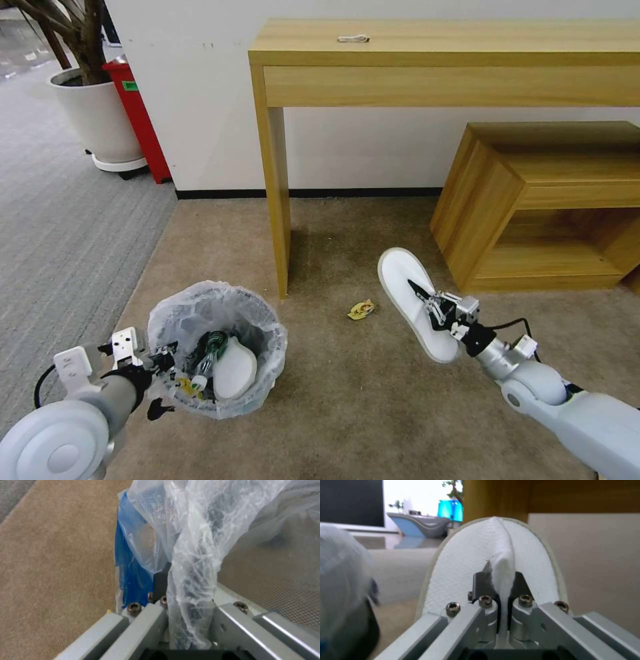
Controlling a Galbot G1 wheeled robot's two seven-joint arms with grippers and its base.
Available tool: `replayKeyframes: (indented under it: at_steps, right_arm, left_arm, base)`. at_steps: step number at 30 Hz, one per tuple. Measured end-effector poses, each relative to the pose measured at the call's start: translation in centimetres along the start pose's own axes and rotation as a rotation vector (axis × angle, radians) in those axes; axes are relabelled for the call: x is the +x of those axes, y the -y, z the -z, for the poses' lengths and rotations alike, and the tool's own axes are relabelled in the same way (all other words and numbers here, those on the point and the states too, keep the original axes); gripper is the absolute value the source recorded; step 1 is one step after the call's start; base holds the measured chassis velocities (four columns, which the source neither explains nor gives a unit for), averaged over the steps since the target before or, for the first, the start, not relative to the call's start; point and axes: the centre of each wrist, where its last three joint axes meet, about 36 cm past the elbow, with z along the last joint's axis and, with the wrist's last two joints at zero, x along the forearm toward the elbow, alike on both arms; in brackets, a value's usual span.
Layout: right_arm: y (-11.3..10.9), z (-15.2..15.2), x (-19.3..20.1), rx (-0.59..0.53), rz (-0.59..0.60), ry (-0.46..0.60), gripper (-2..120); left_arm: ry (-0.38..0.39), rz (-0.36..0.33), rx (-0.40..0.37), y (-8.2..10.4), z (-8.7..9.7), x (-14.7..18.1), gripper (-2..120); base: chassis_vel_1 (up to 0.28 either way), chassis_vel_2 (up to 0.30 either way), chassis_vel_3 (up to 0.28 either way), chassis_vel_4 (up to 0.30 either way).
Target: Pick up the trash bin and place the garbage on the floor into it.
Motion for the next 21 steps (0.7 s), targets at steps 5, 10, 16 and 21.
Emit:
replayKeyframes:
  at_steps: [5,10,16,21]
  right_arm:
    - [-1.8,1.6,-3.2,-0.025,0.050,0.062,0]
    - [-3.1,1.6,-5.4,-0.036,0.091,0.091,0]
    - [-4.1,0.7,-7.6,-0.055,0.115,0.100,0]
    - [-5.6,0.6,-10.5,-0.096,0.150,0.118,0]
  left_arm:
    - [-0.015,-0.014,-0.006,0.1,0.2,-1.3,0]
    - [-0.033,-0.020,-0.010,0.1,0.3,-2.6,0]
    - [-0.057,-0.030,-0.011,0.2,0.0,-4.1,0]
    - [-0.085,-0.039,-0.025,0.3,-0.7,-5.1,0]
  base:
    - [0.000,0.000,0.000,0.000]
    - [0.000,0.000,0.000,0.000]
    - [0.000,0.000,0.000,0.000]
    - [0.000,0.000,0.000,0.000]
